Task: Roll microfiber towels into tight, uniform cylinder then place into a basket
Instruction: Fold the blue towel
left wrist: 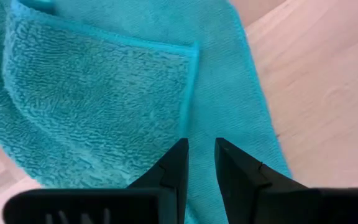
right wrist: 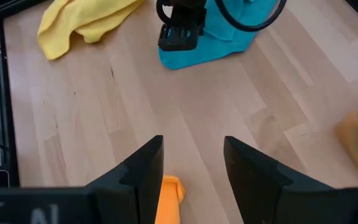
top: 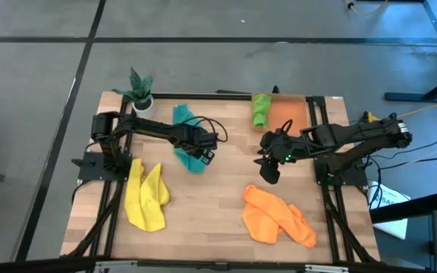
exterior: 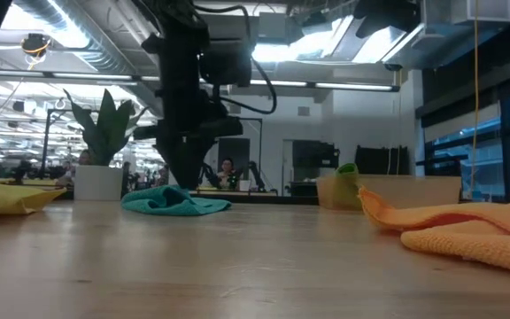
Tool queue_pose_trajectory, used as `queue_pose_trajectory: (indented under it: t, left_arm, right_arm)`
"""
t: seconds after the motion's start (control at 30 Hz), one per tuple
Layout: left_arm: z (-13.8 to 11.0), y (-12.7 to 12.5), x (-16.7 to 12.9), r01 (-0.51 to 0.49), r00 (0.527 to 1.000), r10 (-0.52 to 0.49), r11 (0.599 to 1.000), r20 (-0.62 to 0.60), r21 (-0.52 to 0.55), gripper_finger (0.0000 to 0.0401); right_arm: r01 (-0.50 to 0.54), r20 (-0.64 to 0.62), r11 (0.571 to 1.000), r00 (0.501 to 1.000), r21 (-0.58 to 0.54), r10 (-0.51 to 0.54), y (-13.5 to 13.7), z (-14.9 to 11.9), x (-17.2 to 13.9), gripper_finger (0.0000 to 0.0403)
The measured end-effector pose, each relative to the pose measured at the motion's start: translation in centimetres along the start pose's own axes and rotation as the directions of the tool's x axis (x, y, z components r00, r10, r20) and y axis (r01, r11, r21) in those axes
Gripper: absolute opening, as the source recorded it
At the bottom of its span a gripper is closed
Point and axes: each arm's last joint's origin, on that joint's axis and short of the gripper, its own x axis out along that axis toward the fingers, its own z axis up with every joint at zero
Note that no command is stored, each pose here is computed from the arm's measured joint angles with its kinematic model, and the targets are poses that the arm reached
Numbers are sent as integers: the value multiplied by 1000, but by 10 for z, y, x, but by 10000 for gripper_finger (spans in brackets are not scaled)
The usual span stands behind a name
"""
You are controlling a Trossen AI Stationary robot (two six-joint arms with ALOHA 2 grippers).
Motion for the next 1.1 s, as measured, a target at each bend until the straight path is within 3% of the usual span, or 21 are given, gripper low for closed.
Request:
queue_pose_trajectory:
  t: [0.53,0.77,1.1]
  left_arm:
    - [1,-2,0,17,1000,-18,997,16,77,69]
    - [4,-7,-1,50,997,-61,981,52,186,69]
    - [4,-5,0,53,998,-60,986,37,160,69]
  right_arm:
    - [3,-7,1000,1000,-28,-3,-1,-1,0,170]
    - [4,-7,1000,1000,-28,-5,-1,-1,0,170]
    - [5,-6,1000,1000,-28,-5,-1,-1,0,170]
